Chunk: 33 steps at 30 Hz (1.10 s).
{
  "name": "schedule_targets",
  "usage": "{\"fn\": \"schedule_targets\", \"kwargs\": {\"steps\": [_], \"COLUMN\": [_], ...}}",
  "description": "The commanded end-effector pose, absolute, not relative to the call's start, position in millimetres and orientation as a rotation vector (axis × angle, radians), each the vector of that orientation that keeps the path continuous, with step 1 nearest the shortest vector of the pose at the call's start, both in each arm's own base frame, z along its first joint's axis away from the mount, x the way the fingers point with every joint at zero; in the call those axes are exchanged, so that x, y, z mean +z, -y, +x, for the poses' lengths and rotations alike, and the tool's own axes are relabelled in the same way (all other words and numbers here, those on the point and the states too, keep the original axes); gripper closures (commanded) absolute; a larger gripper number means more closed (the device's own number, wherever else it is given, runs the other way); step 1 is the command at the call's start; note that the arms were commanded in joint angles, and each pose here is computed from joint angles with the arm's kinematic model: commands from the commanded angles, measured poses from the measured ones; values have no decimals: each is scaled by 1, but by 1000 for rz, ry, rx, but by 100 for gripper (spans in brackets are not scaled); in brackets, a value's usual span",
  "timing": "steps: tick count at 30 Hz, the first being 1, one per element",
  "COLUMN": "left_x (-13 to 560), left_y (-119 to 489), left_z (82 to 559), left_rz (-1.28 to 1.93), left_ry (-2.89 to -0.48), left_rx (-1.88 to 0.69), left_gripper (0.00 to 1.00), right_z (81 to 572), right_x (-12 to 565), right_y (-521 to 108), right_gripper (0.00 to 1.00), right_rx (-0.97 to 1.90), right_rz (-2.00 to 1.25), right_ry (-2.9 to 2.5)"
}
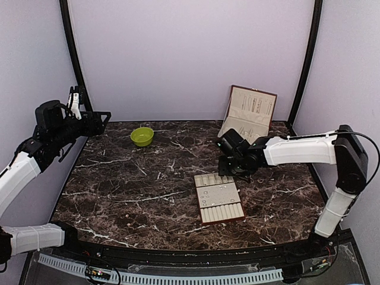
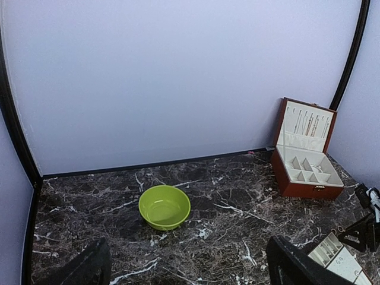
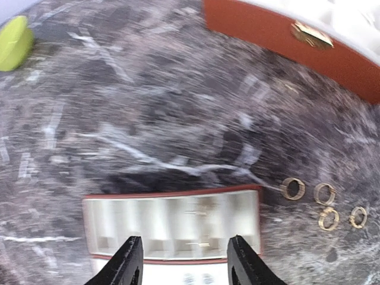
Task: Organize the mixed jewelry
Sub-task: Place the compartment layer at the center of the board, then pick up the compartment layer from the center of the board.
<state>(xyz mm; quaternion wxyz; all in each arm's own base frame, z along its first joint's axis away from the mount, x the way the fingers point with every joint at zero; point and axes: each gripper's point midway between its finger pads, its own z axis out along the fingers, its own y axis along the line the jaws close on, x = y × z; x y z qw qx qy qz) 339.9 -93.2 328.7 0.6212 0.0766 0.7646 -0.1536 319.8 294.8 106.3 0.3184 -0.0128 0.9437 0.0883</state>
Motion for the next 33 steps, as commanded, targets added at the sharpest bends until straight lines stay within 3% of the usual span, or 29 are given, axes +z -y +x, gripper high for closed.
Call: {"fn": "schedule_targets", "kwargs": {"steps": [1, 9, 15, 24, 33], "left_x": [333, 331, 329, 328, 327], "left_y": [91, 92, 91, 92, 91], "left_z": [339, 341, 341, 342, 342], "left_rz": [173, 173, 171, 172, 170], "left_ry": [-1730, -1737, -1741, -1746, -1747], "left_rx": [-349, -351, -347, -348, -343], "left_gripper": [7, 7, 7, 7, 7], "right_z": [320, 322, 329, 337, 340], "right_x": [93, 62, 51, 36, 20], "right_y": [-277, -256, -253, -248, -247], "right_gripper": [52, 60, 67, 69, 80], "right_rx": [251, 125, 106, 101, 92], "right_rz": [-24, -3, 9, 22, 14], "right_ry": [-2513, -2570, -2581, -2599, -2624]}}
